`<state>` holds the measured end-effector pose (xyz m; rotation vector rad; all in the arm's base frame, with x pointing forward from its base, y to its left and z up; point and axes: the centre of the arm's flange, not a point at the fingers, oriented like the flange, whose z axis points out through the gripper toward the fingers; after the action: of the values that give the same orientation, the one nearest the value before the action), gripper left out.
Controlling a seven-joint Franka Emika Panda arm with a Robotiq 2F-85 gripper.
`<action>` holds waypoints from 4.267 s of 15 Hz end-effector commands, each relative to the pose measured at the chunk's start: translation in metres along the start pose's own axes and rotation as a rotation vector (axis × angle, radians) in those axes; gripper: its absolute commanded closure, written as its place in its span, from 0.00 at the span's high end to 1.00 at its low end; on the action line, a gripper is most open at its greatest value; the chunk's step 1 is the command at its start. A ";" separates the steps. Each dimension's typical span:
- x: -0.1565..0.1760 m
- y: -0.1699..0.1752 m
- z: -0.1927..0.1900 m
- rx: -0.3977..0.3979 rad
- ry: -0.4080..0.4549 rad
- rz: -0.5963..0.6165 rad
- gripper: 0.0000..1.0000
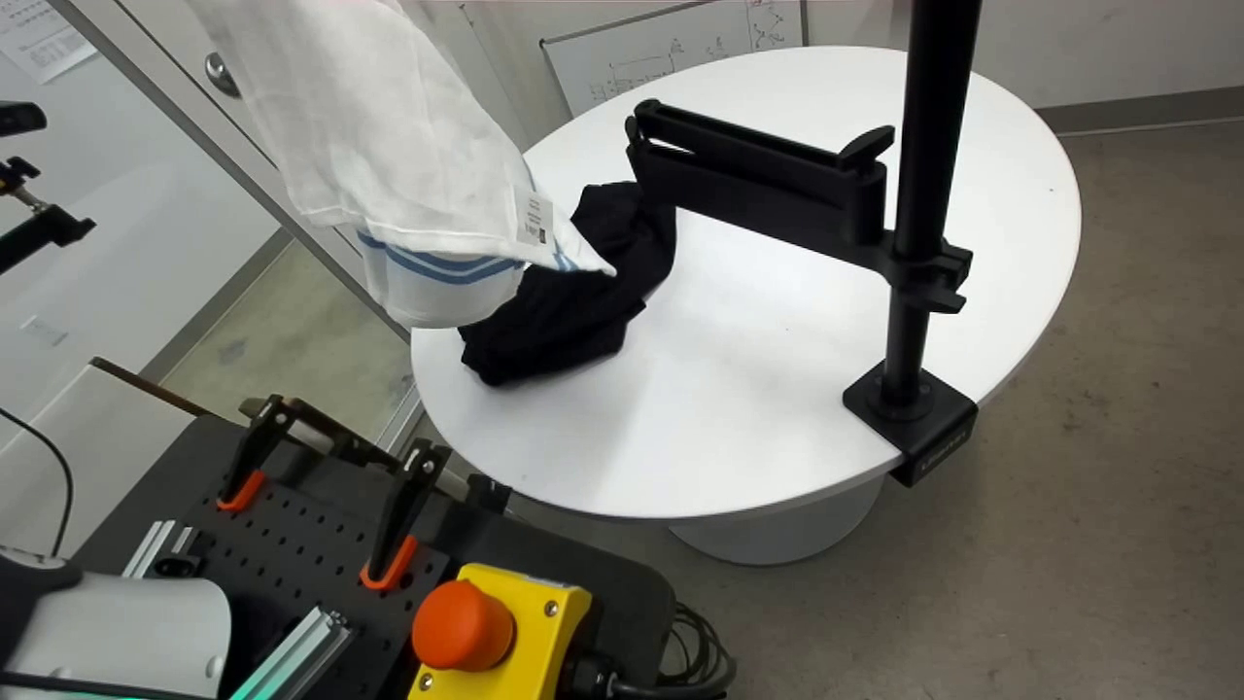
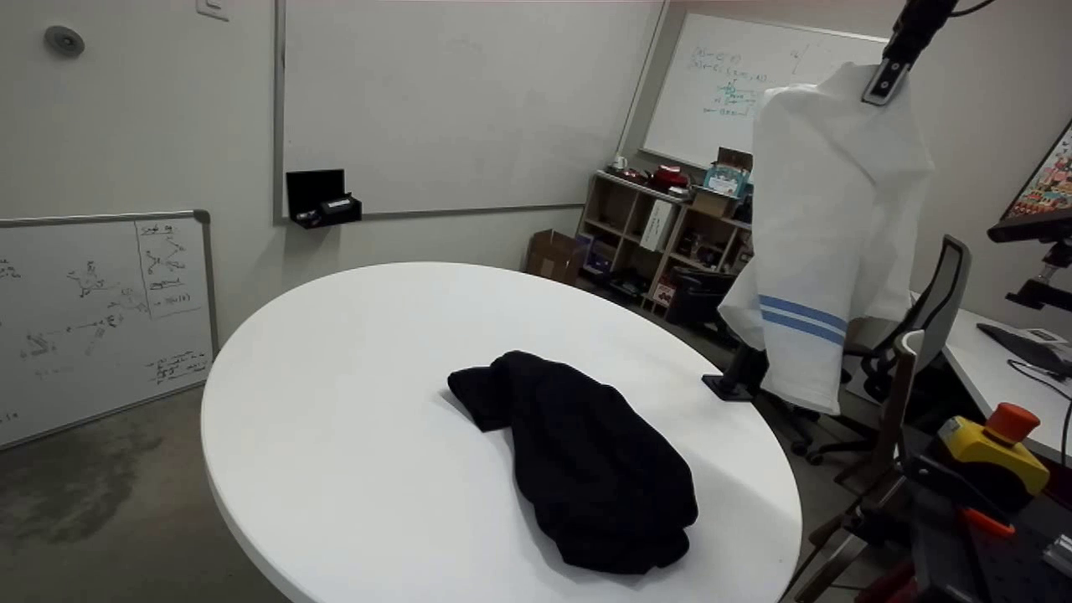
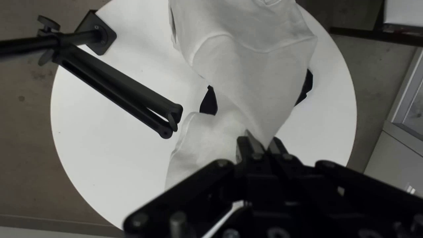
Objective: Hang and unhang the white cloth from the stand then hang up the black cloth
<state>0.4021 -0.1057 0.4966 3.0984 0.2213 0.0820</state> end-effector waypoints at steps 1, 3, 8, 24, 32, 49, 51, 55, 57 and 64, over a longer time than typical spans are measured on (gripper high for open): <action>-0.028 0.023 -0.006 0.039 -0.049 0.022 0.01; -0.035 0.039 -0.003 0.058 -0.083 0.063 0.01; -0.032 0.090 0.012 0.088 -0.142 0.192 0.01; 0.085 0.173 0.069 -0.041 -0.267 0.461 0.01; 0.152 0.202 0.114 -0.125 -0.355 0.599 0.01; 0.213 0.233 0.184 -0.227 -0.522 0.794 0.64; 0.216 0.228 0.185 -0.238 -0.523 0.791 0.80; 0.219 0.217 0.182 -0.228 -0.500 0.766 1.00; 0.215 0.202 0.168 -0.181 -0.461 0.720 1.00; 0.190 0.147 0.127 -0.117 -0.354 0.598 1.00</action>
<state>0.6576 -0.2491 0.3736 2.8212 -0.7541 -0.4817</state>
